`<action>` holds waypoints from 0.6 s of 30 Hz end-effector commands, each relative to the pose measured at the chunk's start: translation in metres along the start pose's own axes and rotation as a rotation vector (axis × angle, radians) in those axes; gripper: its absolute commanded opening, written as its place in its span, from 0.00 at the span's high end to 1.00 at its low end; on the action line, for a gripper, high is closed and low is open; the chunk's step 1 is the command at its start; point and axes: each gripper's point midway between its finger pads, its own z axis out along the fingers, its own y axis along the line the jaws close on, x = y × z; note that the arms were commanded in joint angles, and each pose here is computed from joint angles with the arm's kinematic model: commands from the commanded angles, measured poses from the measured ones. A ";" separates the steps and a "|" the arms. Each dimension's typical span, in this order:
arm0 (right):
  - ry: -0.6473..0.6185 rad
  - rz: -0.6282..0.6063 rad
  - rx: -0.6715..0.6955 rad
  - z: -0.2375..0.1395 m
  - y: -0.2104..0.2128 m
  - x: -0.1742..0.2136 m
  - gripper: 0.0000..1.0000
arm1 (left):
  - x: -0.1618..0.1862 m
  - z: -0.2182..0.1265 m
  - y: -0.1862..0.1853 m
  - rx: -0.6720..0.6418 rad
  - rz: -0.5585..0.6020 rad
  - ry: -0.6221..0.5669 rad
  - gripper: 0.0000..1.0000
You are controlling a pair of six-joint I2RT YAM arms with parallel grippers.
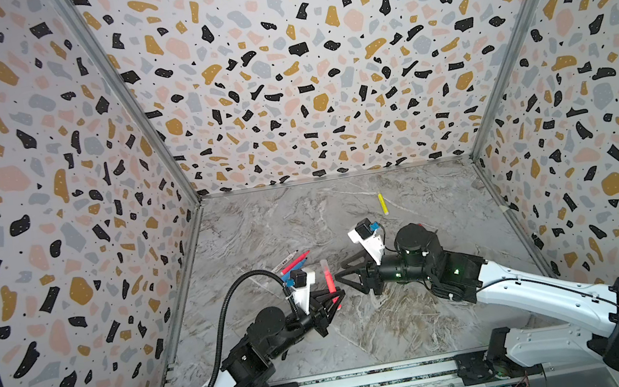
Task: Insert the pens into the pen caps
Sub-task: 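Grasp the capped pink highlighter with the right gripper beside the left gripper, then carry the pink highlighter beside the yellow one with the right gripper while the left opens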
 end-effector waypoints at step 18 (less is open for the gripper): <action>0.086 0.017 -0.144 0.039 -0.001 0.030 0.79 | -0.029 -0.001 -0.017 0.052 0.037 -0.094 1.00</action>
